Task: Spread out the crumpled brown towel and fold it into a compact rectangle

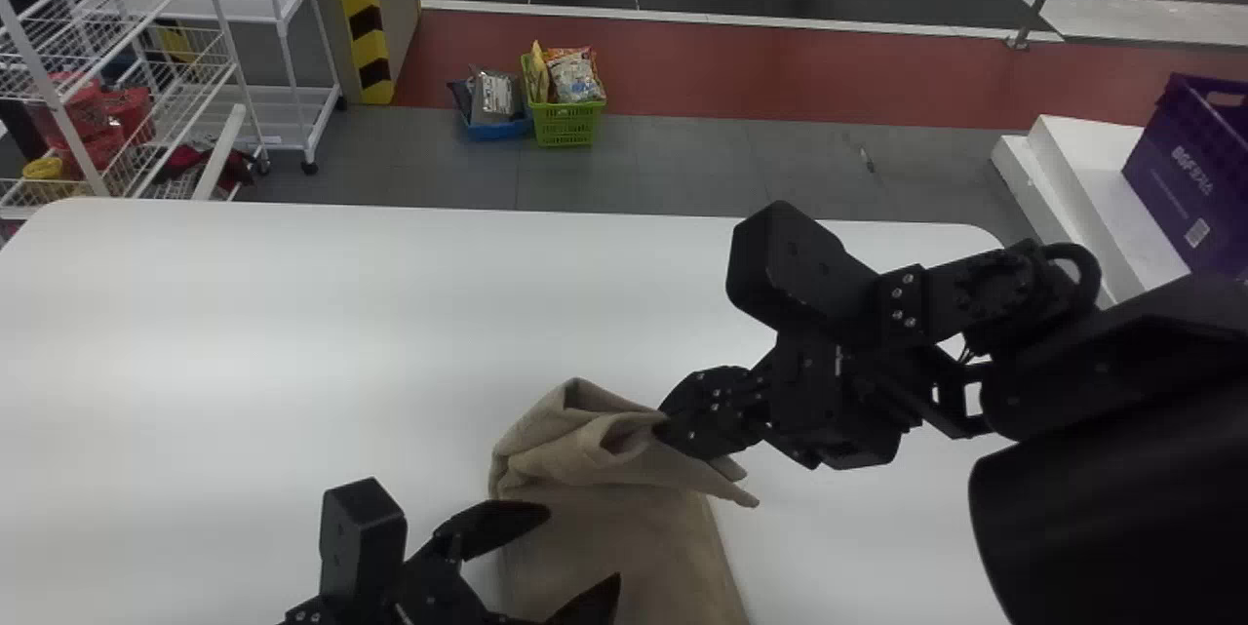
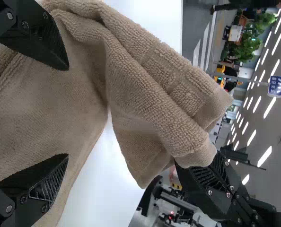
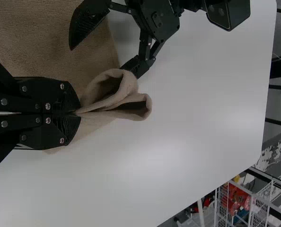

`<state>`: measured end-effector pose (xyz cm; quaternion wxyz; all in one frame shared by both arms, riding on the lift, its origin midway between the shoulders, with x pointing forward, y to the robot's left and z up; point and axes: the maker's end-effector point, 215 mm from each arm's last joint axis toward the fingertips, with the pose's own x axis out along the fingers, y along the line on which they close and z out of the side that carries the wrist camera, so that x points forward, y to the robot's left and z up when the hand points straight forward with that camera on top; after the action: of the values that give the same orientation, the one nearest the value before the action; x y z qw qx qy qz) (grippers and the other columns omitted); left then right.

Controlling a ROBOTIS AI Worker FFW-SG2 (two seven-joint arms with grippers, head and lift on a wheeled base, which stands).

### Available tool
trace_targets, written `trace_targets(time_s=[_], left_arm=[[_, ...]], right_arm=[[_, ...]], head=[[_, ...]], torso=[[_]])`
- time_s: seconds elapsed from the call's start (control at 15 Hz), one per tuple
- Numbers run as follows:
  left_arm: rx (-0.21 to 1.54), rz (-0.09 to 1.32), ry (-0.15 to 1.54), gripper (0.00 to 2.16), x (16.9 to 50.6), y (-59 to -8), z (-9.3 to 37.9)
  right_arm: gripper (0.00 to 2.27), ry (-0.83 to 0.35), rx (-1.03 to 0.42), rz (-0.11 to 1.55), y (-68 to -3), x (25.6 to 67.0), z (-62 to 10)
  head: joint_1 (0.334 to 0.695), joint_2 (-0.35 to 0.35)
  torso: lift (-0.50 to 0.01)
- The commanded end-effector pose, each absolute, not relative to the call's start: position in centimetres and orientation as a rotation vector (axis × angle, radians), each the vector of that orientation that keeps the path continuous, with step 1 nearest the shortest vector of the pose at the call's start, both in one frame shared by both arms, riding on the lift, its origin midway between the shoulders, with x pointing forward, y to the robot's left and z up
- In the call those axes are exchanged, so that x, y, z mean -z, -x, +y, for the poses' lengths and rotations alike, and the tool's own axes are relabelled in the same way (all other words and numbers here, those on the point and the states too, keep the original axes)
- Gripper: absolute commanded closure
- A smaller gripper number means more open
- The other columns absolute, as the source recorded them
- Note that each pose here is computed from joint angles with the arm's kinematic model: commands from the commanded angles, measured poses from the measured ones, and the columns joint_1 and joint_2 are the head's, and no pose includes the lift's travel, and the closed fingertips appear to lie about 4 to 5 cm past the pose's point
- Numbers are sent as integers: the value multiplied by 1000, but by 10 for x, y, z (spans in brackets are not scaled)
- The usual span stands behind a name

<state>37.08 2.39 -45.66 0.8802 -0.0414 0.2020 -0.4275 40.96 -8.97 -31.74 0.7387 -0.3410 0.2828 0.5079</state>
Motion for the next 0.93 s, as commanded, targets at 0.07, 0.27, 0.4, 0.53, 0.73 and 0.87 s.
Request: trace_targets(time_s=[0.07,0.27,0.4,0.53,0.73,0.87], left_arm=[[890,425,80,191,459,-371,24],[889,427,81,191,459,-371,25],[889,427,81,191,459,-371,25],[890,425,80,191,459,-371,24],[890,424,80,191,458,-371,24],[890,427,81,191,459,-369,24]], right_arm=[[1180,766,-1122,614,-398,313,-94],[1180,791,-1147,629,-369,319,-99],[1180,797,-1160,650,-352,326,-103],[1180,801,-1173,681,-336,338,-106],[1180,796,-1196,694,-319,342,-103],[1180,796,-1201,692,-313,341,-102]], head=[[695,-96],[695,-103],[695,-111],[695,-119],[695,-131],[695,-132]], torso=[[-127],[-127],[-127],[-127],[-127],[-127]])
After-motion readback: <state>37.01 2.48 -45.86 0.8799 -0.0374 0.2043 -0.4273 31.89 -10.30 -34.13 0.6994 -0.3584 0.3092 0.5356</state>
